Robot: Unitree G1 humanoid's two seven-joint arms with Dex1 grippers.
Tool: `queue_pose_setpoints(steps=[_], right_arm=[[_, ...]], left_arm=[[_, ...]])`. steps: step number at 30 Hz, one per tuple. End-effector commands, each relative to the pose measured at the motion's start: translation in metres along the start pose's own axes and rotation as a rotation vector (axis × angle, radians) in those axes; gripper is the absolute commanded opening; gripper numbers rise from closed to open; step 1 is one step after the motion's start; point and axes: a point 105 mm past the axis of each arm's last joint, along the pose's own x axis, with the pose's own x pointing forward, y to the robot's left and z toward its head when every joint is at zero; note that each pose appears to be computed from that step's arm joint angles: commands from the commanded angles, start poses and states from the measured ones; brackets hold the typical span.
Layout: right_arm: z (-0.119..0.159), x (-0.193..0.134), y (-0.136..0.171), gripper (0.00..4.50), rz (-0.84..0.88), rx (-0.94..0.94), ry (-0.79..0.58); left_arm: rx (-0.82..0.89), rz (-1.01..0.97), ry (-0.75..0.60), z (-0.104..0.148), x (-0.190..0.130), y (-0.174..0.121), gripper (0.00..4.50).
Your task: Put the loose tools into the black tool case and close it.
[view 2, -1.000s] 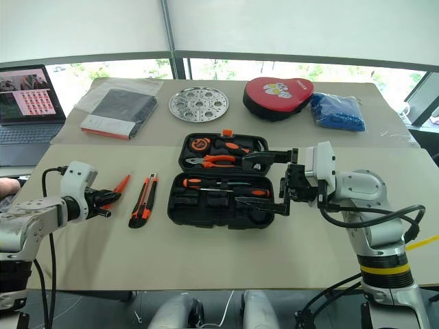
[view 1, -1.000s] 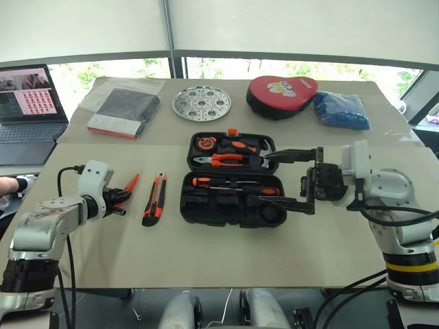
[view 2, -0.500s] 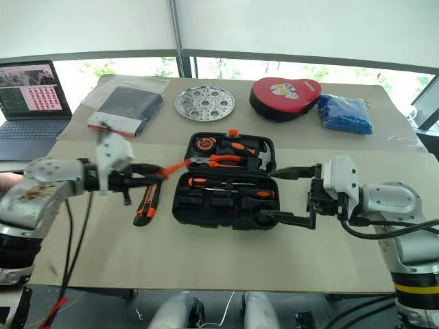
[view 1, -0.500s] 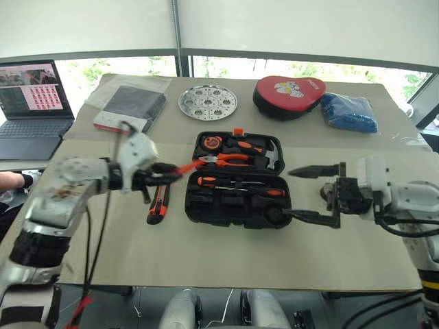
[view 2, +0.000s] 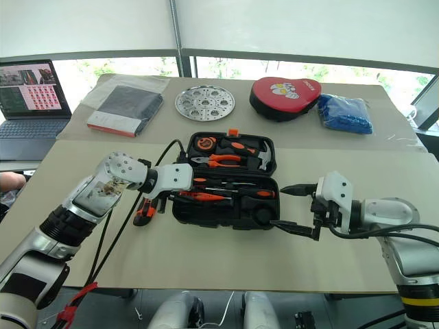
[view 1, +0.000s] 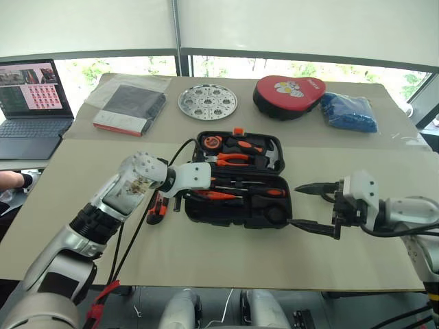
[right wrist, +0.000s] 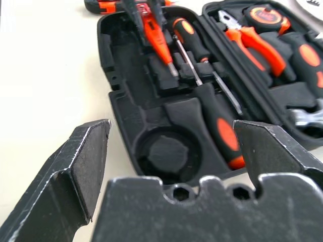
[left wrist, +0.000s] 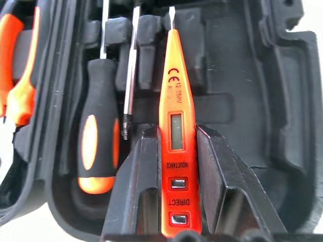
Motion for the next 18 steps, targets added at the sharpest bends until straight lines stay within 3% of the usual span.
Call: queue_pose_setpoints(steps=[1,18], right_arm=[[0.014,-0.006,0.001,4.5,-0.014,-0.054,-0.04],[0.024,0.004,0.007,4.5,0.016,-0.023,-0.066]], left_arm=[[0.027,0.013,0.031,0.004,-0.005,0.008,0.89],[0.022,-0.084,0.156,-0.001,0.021,0.005,0.89]])
